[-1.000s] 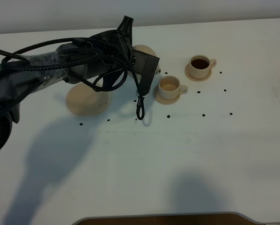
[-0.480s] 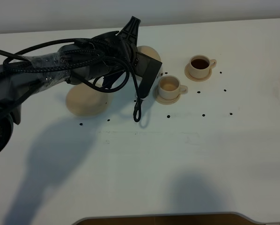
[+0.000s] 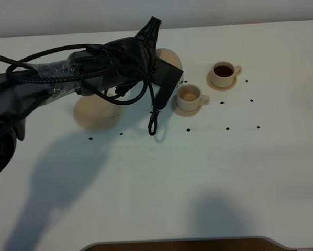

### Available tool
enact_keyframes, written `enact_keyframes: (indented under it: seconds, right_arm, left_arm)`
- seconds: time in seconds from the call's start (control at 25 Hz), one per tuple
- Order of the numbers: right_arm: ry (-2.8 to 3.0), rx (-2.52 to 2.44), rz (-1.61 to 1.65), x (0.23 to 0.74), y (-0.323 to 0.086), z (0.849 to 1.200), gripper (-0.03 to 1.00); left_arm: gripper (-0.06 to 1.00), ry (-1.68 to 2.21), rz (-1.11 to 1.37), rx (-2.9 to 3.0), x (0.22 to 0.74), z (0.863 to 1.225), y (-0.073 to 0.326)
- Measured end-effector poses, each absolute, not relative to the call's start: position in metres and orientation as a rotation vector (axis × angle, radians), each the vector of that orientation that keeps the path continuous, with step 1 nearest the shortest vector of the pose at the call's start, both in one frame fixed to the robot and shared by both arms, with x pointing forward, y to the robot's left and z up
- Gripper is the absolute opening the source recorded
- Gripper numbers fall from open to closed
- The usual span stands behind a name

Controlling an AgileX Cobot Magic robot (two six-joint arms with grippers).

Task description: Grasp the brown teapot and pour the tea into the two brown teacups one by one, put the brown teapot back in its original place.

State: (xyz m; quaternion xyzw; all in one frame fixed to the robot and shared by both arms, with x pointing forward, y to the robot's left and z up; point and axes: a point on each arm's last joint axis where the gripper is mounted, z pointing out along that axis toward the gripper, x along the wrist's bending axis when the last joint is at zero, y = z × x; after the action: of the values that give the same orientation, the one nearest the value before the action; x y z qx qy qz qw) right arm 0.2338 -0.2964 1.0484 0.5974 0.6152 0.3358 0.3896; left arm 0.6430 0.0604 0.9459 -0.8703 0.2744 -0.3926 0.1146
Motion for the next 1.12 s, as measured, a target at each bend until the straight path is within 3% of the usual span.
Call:
enact_keyframes:
  seconds: [1.12]
  right_arm:
    - [1.564,1.519,0.854,0.234,-0.296,1.048,0.40]
  left_arm:
    - [0.13,1.020,-1.232,-2.280,0.639,0.943,0.039]
